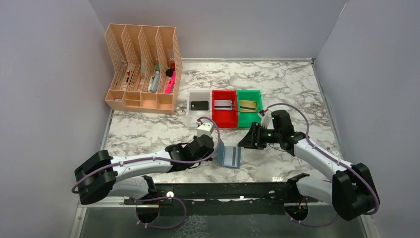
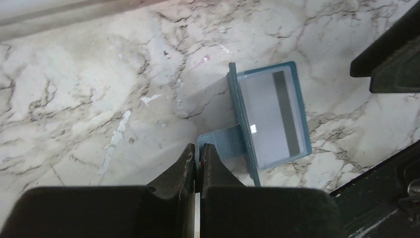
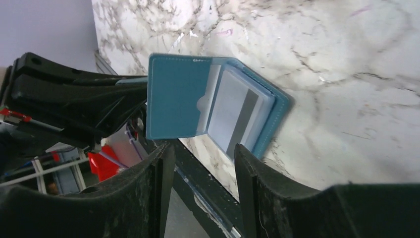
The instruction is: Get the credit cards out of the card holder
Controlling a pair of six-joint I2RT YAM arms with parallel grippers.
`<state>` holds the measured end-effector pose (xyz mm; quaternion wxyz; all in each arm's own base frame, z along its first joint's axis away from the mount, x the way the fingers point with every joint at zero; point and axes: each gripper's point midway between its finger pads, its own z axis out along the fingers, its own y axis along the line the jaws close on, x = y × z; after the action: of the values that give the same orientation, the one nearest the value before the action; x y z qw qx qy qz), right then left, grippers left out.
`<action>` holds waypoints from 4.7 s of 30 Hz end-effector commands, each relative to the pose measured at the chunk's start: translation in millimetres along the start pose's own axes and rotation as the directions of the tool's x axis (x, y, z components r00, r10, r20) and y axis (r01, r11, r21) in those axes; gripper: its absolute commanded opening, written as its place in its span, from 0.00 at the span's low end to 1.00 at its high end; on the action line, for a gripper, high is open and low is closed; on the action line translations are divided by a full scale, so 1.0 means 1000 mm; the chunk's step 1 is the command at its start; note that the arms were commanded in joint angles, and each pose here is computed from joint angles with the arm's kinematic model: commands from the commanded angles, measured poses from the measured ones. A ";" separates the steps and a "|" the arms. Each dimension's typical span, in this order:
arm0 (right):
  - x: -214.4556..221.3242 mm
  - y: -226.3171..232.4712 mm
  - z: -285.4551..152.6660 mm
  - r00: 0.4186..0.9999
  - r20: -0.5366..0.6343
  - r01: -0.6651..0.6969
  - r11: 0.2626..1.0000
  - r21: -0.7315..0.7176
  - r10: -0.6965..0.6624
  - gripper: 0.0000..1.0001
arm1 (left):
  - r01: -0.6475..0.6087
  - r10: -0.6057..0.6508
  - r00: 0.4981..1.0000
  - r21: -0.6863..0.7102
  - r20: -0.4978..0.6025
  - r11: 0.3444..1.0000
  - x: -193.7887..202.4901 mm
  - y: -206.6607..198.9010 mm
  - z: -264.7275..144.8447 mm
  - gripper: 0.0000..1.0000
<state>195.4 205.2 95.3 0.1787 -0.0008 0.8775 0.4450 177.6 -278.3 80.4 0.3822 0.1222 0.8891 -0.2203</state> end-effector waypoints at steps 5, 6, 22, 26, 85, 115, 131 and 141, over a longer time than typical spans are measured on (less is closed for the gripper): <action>0.009 0.030 0.036 0.989 -0.064 0.136 0.990 0.042 -0.133 0.50 | 0.062 -0.061 0.998 -0.106 0.015 0.992 0.007 0.027 -0.008 0.00; 0.010 0.033 0.040 0.987 -0.074 0.148 0.988 0.046 -0.144 0.49 | 0.063 -0.062 0.998 -0.105 0.015 0.992 0.007 0.027 -0.008 0.00; 0.054 0.015 0.122 0.917 -0.296 0.350 0.898 0.269 -0.269 0.42 | 0.058 -0.060 0.998 -0.128 -0.011 0.990 0.015 0.035 -0.013 0.00; 0.065 -0.009 0.124 0.921 -0.308 0.344 0.870 0.353 -0.239 0.42 | 0.080 -0.083 0.997 -0.183 -0.009 0.980 0.016 0.048 -0.022 0.17; 0.027 0.008 0.067 0.968 -0.078 0.247 0.836 0.489 -0.240 0.46 | 0.122 -0.162 0.968 -0.206 -0.191 0.971 0.060 0.028 0.028 0.03; 0.055 -0.046 0.056 0.991 0.008 0.105 0.829 0.549 -0.130 0.43 | 0.113 -0.104 0.982 0.053 -0.156 0.992 0.017 -0.036 0.033 0.38; 0.050 -0.029 0.049 0.994 0.061 0.050 0.861 0.507 -0.094 0.43 | 0.163 -0.146 0.965 0.061 -0.218 0.985 0.046 -0.025 0.041 0.37; 0.055 -0.025 0.051 0.995 0.062 0.038 0.886 0.462 -0.075 0.39 | 0.181 -0.151 0.960 0.112 -0.235 0.977 0.051 -0.033 0.043 0.33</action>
<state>171.6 236.7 34.9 0.2367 0.0327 0.9486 0.2075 162.9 -320.5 30.9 0.2651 0.0913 0.9190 -0.2773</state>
